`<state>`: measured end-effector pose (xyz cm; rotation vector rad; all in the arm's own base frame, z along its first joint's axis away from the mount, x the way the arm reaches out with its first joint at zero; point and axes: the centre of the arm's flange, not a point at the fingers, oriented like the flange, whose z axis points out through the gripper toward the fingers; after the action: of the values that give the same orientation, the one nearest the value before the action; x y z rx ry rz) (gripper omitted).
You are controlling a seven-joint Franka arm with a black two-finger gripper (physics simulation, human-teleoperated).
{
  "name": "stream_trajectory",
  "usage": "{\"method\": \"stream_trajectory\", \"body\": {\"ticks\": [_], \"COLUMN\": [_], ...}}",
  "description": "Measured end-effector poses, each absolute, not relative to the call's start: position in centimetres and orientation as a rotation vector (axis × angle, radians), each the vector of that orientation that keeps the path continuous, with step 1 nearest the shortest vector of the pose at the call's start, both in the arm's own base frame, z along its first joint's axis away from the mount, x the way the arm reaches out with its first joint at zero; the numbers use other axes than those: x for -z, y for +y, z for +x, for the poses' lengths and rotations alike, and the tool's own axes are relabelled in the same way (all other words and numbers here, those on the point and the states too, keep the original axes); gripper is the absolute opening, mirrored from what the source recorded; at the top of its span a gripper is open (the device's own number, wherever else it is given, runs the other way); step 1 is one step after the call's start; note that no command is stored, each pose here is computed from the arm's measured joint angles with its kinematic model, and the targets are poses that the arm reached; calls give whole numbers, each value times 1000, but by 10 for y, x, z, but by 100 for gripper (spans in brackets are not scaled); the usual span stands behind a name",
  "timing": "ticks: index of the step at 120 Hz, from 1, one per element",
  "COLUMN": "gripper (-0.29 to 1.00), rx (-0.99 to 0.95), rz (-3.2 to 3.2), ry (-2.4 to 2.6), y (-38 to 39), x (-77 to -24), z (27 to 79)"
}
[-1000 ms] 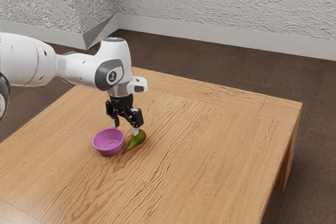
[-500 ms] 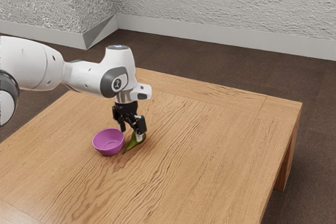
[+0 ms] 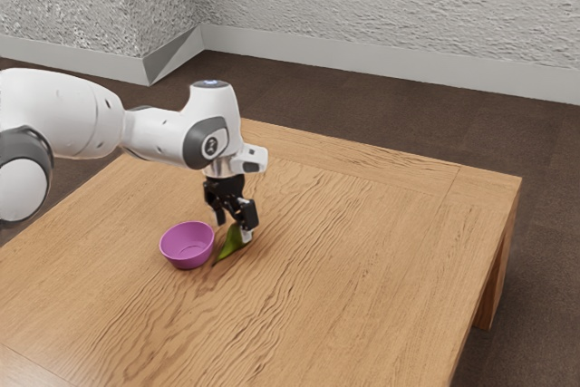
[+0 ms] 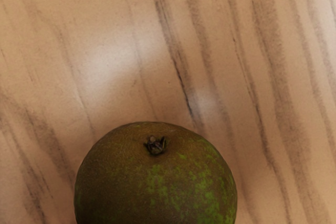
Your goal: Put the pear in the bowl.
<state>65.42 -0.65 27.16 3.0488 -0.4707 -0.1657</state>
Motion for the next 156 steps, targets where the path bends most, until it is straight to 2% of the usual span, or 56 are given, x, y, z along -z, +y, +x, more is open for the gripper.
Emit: {"method": "stream_trajectory", "body": {"ticks": [96, 129, 156], "gripper": [70, 40, 29], "rx": [161, 142, 121], "rz": [3033, 3036, 3046], "ry": [-530, -545, -560], "y": [-4, -5, -8], "x": [-248, -253, -261], "z": [663, 664, 666]}}
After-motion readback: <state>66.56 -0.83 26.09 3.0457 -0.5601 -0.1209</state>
